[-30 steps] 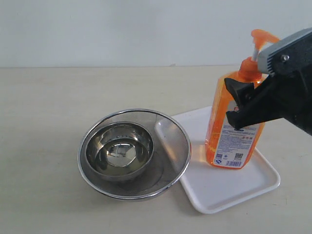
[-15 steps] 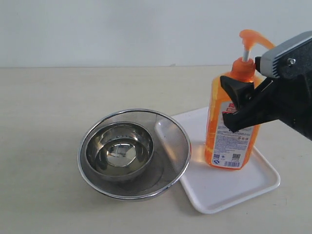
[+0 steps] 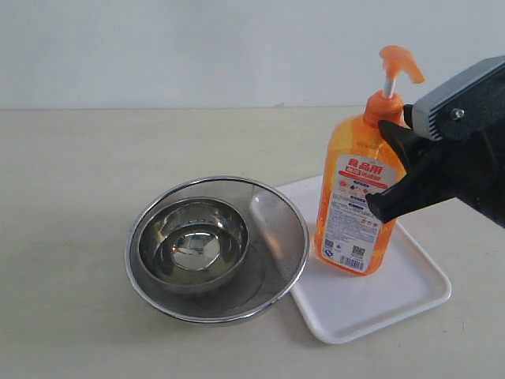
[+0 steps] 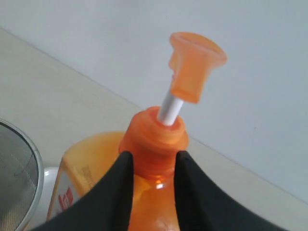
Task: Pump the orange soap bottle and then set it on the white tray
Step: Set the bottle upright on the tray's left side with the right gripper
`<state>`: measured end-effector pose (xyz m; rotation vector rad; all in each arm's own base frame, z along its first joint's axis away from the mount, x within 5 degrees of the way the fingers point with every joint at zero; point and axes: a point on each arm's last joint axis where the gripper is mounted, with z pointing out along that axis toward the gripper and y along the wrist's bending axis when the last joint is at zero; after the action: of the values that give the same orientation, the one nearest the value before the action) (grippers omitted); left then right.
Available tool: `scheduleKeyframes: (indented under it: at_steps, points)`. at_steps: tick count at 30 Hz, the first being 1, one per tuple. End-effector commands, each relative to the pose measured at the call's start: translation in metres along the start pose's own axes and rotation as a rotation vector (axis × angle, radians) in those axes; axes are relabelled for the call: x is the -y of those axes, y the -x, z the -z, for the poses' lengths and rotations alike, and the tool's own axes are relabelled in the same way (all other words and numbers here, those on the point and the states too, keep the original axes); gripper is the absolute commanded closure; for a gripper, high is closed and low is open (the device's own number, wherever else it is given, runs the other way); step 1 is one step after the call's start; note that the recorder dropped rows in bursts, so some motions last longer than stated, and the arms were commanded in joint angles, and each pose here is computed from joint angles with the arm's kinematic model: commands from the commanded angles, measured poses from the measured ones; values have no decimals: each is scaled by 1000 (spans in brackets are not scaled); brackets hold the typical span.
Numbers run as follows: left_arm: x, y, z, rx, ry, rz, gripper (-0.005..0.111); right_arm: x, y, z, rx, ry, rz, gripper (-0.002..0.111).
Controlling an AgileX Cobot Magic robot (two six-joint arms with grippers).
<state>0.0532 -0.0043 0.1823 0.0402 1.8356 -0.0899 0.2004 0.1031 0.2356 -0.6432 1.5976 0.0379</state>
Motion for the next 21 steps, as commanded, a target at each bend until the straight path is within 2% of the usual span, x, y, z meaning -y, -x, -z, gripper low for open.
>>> scheduleKeyframes:
  at_steps: [1, 8, 21]
  points:
    - [0, 0, 0, 9, 1, 2, 102, 0, -3, 1, -31, -4, 5, 84]
    - [0, 0, 0, 9, 1, 2, 102, 5, -13, 2, -132, -70, -187, 84]
    - [0, 0, 0, 9, 1, 2, 102, 5, -13, 2, -138, -74, -199, 84]
